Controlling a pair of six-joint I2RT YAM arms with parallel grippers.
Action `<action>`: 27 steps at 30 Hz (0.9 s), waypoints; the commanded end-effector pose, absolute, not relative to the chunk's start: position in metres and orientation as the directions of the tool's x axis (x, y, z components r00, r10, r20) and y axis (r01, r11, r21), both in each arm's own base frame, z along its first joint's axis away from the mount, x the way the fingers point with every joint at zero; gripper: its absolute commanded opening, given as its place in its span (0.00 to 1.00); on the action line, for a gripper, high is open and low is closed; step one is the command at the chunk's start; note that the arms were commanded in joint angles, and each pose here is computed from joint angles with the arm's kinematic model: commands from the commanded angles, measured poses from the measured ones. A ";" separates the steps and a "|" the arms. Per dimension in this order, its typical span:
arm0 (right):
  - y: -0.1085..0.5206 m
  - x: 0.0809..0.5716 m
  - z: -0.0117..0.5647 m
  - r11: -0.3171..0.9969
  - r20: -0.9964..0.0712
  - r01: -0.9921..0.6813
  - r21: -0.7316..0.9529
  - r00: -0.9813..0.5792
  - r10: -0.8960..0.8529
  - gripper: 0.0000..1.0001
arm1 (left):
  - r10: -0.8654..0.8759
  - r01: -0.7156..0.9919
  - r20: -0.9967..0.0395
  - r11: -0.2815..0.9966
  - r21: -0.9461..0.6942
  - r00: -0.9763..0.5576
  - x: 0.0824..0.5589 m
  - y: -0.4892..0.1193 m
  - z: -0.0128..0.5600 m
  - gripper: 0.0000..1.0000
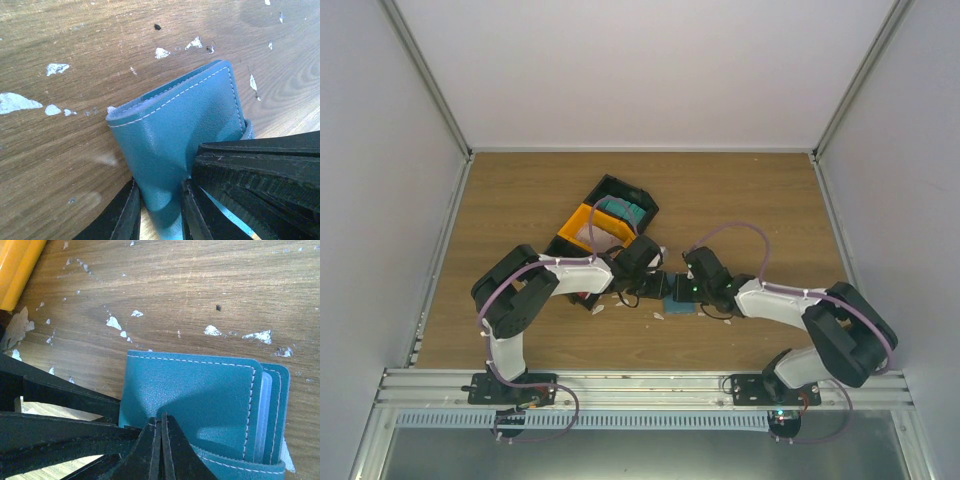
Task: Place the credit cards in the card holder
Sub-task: Close the card holder at the center of the board.
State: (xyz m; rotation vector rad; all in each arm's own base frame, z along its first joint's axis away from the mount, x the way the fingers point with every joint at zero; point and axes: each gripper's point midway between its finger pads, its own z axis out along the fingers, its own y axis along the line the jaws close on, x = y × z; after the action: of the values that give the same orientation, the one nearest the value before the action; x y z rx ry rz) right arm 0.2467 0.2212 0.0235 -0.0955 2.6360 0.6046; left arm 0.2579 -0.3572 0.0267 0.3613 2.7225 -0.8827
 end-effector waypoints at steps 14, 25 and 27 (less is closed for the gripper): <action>0.197 0.203 0.017 0.878 -0.262 -0.088 0.471 -0.964 0.044 0.01 | 0.174 0.342 -0.336 0.765 -0.545 -0.926 0.259 -0.366 0.023 0.25; 0.200 0.228 0.055 0.879 -0.353 -0.121 0.461 -0.934 0.056 0.14 | 0.184 0.354 -0.339 0.754 -0.553 -0.923 0.258 -0.368 0.027 0.25; 0.197 0.229 0.059 0.884 -0.360 -0.115 0.453 -0.931 0.063 0.15 | 0.186 0.356 -0.339 0.751 -0.556 -0.922 0.257 -0.369 0.027 0.26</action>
State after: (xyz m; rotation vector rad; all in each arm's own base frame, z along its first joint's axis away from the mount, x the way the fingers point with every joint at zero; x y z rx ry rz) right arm 0.2256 0.2067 0.0482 -0.0510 2.6914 0.7406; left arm 0.2530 -0.3658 0.0289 0.3948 2.7112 -0.9370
